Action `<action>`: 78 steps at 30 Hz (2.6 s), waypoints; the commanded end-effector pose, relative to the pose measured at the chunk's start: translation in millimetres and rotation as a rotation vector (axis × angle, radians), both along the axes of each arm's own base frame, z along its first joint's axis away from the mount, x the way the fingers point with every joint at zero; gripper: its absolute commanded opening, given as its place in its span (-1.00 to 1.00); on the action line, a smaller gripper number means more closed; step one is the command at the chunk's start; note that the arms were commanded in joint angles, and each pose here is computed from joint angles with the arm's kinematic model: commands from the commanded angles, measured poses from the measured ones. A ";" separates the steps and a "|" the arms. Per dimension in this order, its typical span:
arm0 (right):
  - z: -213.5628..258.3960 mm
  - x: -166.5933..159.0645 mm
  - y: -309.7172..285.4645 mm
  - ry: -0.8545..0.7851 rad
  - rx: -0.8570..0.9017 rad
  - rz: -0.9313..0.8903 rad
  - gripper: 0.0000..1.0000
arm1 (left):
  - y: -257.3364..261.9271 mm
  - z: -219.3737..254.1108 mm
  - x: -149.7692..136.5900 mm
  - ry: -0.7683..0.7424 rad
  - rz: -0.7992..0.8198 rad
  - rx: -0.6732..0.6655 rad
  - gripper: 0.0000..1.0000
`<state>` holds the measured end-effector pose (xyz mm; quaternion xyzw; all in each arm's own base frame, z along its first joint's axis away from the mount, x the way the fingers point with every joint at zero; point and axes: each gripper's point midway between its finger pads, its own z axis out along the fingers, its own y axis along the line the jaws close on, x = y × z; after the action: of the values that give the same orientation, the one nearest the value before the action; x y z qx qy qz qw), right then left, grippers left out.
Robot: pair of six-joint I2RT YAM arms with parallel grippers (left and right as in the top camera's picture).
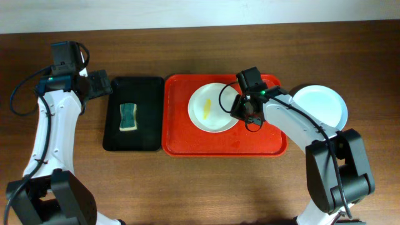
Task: Clean dirty plates on tray and stack at the side
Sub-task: 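Grip the white plate rim with the right gripper and drag it left, then hold the white plate rim steady with the right gripper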
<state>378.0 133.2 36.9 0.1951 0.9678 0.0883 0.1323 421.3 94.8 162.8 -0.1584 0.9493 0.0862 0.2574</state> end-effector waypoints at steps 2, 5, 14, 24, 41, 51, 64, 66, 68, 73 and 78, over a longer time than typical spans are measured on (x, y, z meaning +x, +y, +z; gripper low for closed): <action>-5.9 -0.8 -4.8 -0.002 -0.048 0.044 -0.68 | 2.6 5.1 0.9 -0.014 0.011 0.006 0.99; -6.2 -1.8 -5.1 -0.007 -0.079 0.142 0.43 | 2.6 5.1 0.9 -0.014 0.011 0.006 0.99; -5.4 0.9 -4.4 -0.053 -0.170 0.459 0.77 | 2.5 5.1 0.9 -0.014 0.011 0.006 0.99; -3.0 7.7 -2.6 -0.086 -0.177 0.478 0.89 | 2.6 5.1 0.9 -0.014 0.011 0.006 0.99; 6.3 4.6 -16.3 -0.046 -0.183 0.431 -0.14 | 2.5 5.1 0.9 -0.014 0.011 0.006 0.99; -0.4 7.7 -13.2 -0.048 -0.159 0.430 -0.11 | 2.6 5.1 0.9 -0.014 0.011 0.006 0.99; -26.1 16.2 -11.7 -0.038 -0.161 0.427 -0.47 | 2.4 5.1 0.9 -0.014 0.010 0.006 0.99; -27.2 17.5 -12.3 -0.042 -0.166 0.425 -0.63 | 2.6 5.1 0.9 -0.014 0.011 0.006 0.99; -27.8 20.7 -12.2 -0.052 -0.165 0.410 -0.67 | 2.5 5.1 0.9 -0.014 0.011 0.006 0.99; -27.9 26.6 -18.7 -0.062 -0.161 0.360 -0.70 | 2.5 5.1 0.9 -0.014 0.011 0.006 0.99; -29.1 27.1 -21.8 -0.057 -0.156 0.346 -0.92 | 2.5 5.1 0.9 -0.014 0.011 0.006 0.99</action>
<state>406.9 117.8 16.6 0.0018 0.9849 0.0490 0.1658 421.3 94.8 162.8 -0.1584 0.9493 0.0862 0.2574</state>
